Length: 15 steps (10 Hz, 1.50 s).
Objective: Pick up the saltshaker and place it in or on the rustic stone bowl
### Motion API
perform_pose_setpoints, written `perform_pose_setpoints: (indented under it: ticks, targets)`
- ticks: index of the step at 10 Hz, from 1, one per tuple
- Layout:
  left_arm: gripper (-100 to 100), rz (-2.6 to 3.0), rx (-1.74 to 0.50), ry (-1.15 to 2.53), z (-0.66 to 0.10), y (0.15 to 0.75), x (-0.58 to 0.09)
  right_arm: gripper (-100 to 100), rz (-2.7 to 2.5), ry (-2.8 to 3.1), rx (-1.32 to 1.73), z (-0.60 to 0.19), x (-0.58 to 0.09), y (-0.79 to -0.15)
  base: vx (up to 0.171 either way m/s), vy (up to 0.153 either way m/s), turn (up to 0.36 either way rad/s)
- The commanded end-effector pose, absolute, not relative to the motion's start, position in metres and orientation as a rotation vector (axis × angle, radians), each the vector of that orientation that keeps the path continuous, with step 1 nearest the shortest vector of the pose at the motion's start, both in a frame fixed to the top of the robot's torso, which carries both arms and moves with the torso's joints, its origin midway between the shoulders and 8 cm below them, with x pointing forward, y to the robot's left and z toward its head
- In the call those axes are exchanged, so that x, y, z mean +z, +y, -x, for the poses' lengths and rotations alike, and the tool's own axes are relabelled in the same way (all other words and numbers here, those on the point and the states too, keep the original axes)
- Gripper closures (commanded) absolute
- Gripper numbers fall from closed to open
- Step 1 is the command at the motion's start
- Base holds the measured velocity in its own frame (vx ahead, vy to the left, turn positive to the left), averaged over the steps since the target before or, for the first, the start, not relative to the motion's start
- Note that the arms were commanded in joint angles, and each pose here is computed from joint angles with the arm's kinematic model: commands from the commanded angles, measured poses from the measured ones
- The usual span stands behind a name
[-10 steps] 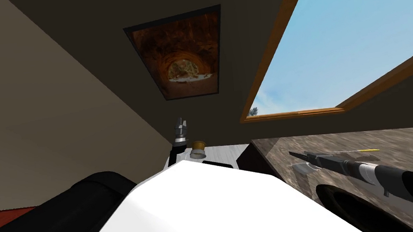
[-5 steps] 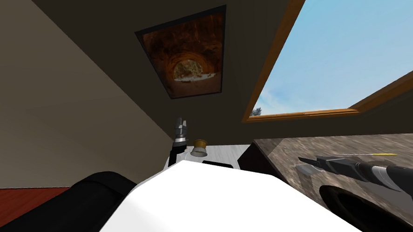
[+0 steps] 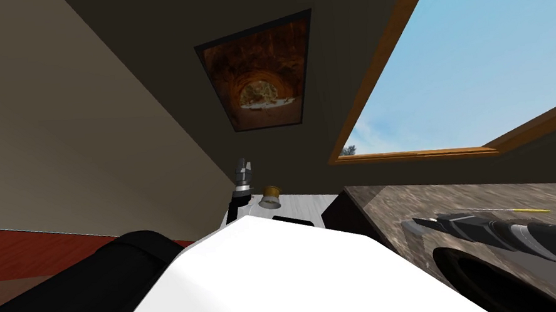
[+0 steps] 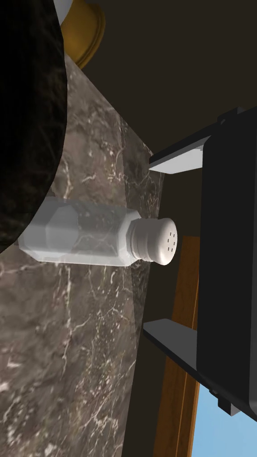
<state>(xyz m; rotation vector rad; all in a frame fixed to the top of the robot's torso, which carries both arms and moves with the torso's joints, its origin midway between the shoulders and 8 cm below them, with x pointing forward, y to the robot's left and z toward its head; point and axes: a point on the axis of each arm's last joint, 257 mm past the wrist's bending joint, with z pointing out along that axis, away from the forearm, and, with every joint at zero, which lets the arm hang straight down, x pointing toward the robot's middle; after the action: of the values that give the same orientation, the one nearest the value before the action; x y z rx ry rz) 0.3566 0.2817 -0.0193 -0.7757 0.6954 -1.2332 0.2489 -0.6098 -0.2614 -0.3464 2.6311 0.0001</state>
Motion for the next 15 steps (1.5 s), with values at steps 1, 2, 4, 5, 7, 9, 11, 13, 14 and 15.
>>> perform_pose_setpoints:
  ticks: [1,2,4,5,7,9,11,13,14,15]
  targets:
    - [0,0.776,-1.233,0.695,-0.357,0.282,-0.019,-100,0.378,2.664,-0.031,-0.245,-0.262,-0.619,-0.052,0.033,0.047]
    - [0,0.776,-1.233,0.695,-0.357,0.282,-0.019,-100,0.401,2.688,-0.054,-0.241,-0.262,-0.625,-0.065,0.048,0.046]
    - [0,0.776,-1.233,0.695,-0.357,0.282,-0.019,-100,0.393,2.676,-0.048,-0.246,-0.26,-0.623,-0.032,0.022,0.004]
    - [0,0.776,-1.233,0.695,-0.357,0.282,-0.019,0,0.398,2.676,-0.052,-0.246,-0.26,-0.623,0.0,0.0,0.0]
    - [0,0.776,-1.233,0.696,-0.357,0.282,-0.019,-100,0.438,2.665,-0.042,-0.248,-0.264,-0.613,0.091,-0.019,-0.15]
    - [0,0.776,-1.233,0.696,-0.357,0.282,-0.019,-100,0.494,2.665,-0.026,-0.242,-0.273,-0.599,0.134,-0.042,-0.213]
    - [0,0.776,-1.233,0.696,-0.357,0.282,-0.019,-100,0.494,2.665,-0.026,-0.242,-0.273,-0.599,0.065,0.017,-0.009]
    - [0,0.776,-1.233,0.696,-0.357,0.282,-0.019,-100,0.534,2.657,-0.017,-0.241,-0.277,-0.589,0.074,-0.006,-0.17]
    - [0,0.776,-1.233,0.696,-0.357,0.282,-0.019,-100,0.555,2.652,-0.013,-0.24,-0.28,-0.584,0.082,-0.001,-0.06]
    - [0,0.776,-1.233,0.696,-0.357,0.282,-0.019,-100,0.575,2.646,-0.009,-0.24,-0.281,-0.579,0.094,-0.006,-0.141]
